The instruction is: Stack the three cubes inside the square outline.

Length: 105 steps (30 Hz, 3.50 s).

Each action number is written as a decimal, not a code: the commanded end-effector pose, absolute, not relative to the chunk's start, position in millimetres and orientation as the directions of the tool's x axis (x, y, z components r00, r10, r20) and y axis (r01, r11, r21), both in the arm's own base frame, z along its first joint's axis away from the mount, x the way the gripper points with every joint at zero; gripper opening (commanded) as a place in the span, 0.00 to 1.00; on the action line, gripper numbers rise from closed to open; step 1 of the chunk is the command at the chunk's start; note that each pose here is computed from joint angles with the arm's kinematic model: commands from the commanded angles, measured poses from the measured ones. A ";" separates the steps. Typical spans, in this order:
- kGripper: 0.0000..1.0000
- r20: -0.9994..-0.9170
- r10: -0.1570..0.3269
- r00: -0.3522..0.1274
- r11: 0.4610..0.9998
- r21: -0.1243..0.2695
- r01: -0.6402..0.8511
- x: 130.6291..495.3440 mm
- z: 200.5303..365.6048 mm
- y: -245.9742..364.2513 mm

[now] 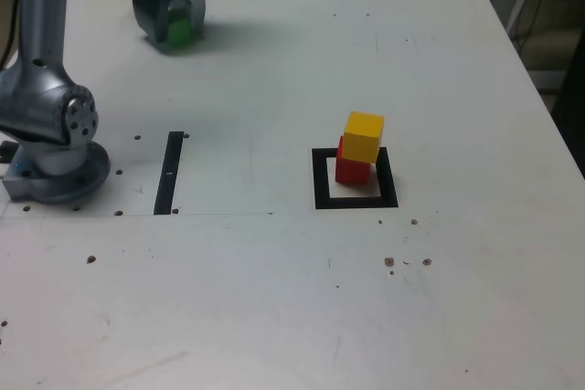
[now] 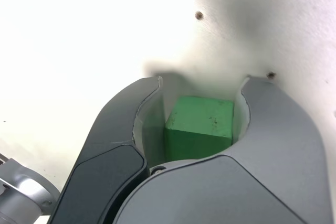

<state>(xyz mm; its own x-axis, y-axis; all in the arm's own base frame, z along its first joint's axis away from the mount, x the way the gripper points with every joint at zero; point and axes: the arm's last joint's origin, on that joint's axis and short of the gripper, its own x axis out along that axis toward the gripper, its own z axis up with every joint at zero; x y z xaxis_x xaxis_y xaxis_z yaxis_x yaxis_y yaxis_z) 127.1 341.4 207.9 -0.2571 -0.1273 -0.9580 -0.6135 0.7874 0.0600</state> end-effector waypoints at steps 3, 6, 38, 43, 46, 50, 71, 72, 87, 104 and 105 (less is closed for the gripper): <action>0.15 -0.964 -0.117 -0.238 0.797 0.052 -0.602 129.6 212.2 342.3; 0.13 -0.966 -0.111 -0.234 0.805 0.050 -0.591 133.0 213.8 342.0; 0.11 -0.982 0.059 -0.181 0.996 0.068 -0.049 244.2 317.7 188.4; 0.11 -0.982 0.069 -0.173 0.998 0.066 0.019 258.9 331.0 156.3; 0.11 -0.984 0.071 -0.162 0.997 0.064 0.049 265.6 339.7 139.1; 0.11 -0.987 0.081 -0.142 0.995 0.072 0.072 275.7 348.8 118.7; 0.11 -0.985 0.125 -0.119 0.972 0.097 0.212 339.5 346.6 25.8; 0.11 -0.985 0.125 -0.117 0.971 0.098 0.216 340.8 346.6 22.2; 0.12 -0.984 0.135 -0.117 0.959 0.100 0.267 366.7 331.2 -15.4; 0.12 -0.981 0.140 -0.138 0.956 0.098 0.275 382.4 310.0 -21.2; 0.12 -0.980 0.140 -0.143 0.956 0.096 0.276 383.2 307.9 -21.3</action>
